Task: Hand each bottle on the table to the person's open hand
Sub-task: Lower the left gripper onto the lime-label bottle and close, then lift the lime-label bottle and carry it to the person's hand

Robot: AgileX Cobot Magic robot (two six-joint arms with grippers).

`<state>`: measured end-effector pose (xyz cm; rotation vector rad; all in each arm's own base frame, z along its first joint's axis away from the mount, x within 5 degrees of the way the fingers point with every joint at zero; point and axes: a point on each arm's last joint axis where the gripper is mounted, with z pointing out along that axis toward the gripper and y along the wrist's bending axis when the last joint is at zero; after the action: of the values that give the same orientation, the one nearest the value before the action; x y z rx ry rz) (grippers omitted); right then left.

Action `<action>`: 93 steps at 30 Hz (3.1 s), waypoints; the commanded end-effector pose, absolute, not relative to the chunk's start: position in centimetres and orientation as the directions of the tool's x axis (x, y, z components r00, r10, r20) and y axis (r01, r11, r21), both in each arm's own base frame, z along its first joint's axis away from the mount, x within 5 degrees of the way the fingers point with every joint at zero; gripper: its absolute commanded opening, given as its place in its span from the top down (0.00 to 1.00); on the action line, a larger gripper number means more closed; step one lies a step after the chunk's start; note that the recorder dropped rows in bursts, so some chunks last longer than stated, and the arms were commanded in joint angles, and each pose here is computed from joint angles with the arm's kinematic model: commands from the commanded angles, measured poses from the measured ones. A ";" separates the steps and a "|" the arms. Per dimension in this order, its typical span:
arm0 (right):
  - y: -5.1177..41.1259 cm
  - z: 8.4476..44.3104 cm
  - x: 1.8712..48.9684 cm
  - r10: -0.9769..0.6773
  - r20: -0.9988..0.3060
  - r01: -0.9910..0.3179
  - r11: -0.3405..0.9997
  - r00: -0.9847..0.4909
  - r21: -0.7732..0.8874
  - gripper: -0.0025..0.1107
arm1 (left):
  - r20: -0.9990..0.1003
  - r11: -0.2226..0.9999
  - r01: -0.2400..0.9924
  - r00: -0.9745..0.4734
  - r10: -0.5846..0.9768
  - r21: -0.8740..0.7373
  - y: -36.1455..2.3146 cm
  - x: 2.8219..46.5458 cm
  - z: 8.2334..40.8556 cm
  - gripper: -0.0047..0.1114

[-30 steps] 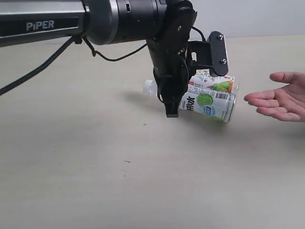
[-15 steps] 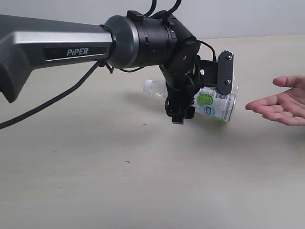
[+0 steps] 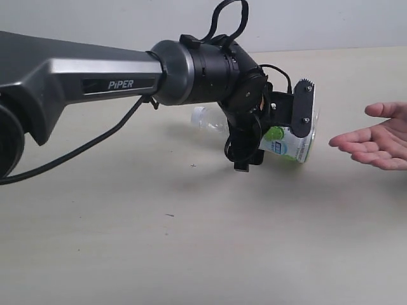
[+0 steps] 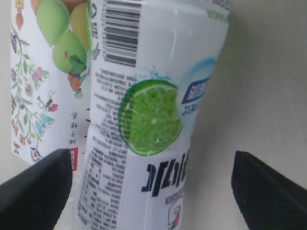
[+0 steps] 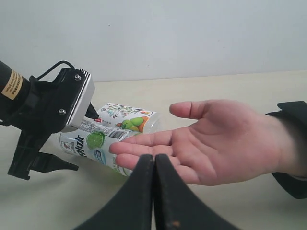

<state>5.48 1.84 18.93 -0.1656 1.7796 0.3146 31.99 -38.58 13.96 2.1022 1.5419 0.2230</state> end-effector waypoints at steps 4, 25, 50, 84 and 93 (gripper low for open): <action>1.8 18.9 5.5 0.064 -0.973 -0.279 0.952 -0.220 0.125 0.98 | -0.175 -0.227 0.824 0.362 0.916 0.519 -39.0 32.0 13.5 0.22; 1.8 18.9 5.5 0.065 -0.973 -0.278 0.952 -0.221 0.127 0.98 | -0.171 -0.236 0.809 0.380 0.909 0.539 -39.2 32.2 13.4 0.23; 1.8 18.9 5.5 0.063 -0.973 -0.279 0.952 -0.220 0.125 0.98 | -0.189 -0.213 0.819 0.360 0.914 0.532 -39.3 32.4 12.0 0.23; 1.8 18.9 5.5 0.063 -0.973 -0.279 0.952 -0.220 0.125 0.98 | -0.202 0.113 0.914 -0.035 0.979 0.390 -37.8 26.9 21.6 0.96; 1.8 18.9 5.5 0.063 -0.973 -0.279 0.952 -0.220 0.125 0.98 | -0.429 0.660 0.726 -0.542 0.722 0.194 -35.5 24.5 28.9 0.96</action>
<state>5.48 1.85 18.93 -0.1631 1.7800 0.3181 25.27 -36.22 26.76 1.3673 2.2929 0.0814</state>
